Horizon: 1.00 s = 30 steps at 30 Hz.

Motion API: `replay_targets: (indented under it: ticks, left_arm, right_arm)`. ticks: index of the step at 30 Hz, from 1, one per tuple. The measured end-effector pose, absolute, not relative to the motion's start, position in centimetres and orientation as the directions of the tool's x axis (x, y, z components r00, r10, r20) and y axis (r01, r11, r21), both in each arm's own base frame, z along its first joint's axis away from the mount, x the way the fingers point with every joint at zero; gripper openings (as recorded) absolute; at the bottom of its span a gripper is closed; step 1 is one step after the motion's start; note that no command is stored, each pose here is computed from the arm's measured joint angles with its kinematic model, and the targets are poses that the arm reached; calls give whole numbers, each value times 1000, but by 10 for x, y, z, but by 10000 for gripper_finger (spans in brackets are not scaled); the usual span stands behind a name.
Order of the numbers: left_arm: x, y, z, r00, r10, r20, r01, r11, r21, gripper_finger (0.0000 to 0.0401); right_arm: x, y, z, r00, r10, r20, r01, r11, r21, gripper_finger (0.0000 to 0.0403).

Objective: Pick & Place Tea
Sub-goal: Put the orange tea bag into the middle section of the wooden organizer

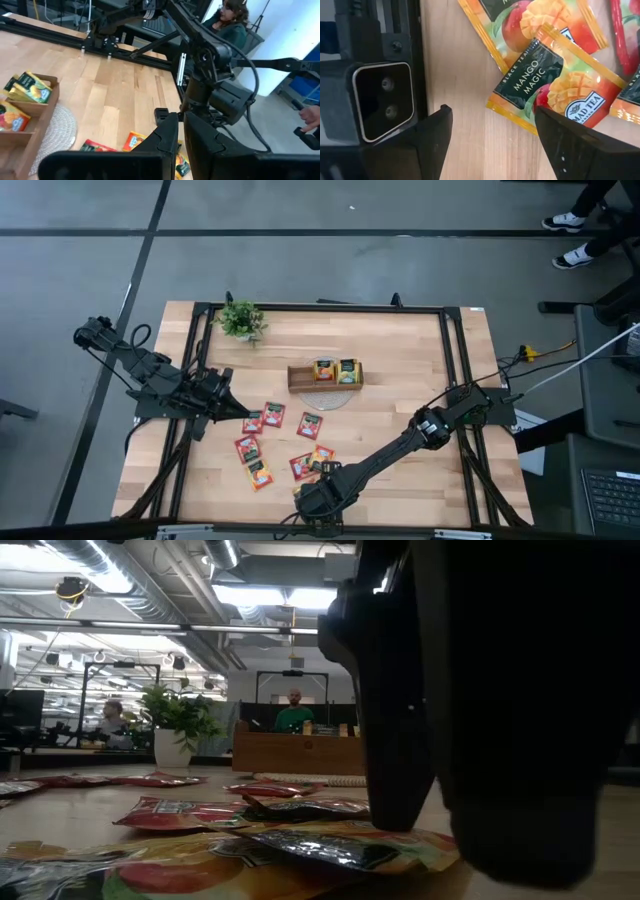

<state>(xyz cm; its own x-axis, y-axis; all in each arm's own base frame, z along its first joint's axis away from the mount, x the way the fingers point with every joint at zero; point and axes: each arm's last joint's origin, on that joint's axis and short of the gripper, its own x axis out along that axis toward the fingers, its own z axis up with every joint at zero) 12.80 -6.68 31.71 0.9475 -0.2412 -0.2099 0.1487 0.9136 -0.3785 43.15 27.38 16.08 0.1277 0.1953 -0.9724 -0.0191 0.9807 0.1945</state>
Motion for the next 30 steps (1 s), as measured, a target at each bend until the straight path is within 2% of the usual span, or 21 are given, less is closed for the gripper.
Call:
replay_targets:
  ticks: [15,18,22,30]
  left_arm:
    - [128,-66,315,948,-222,-228,128,921,-367,29]
    - [127,-66,315,947,-221,-233,126,923,-364,29]
    - [127,-66,313,944,-219,-248,121,926,-359,29]
    - [127,-66,313,943,-219,-248,121,926,-359,29]
  right_arm:
    - [439,269,145,115,185,-976,7,982,187,282]
    - [439,268,144,112,183,-977,11,983,185,270]
    - [438,267,143,108,171,-979,16,985,174,217]
    - [438,266,142,100,168,-981,10,985,170,49]
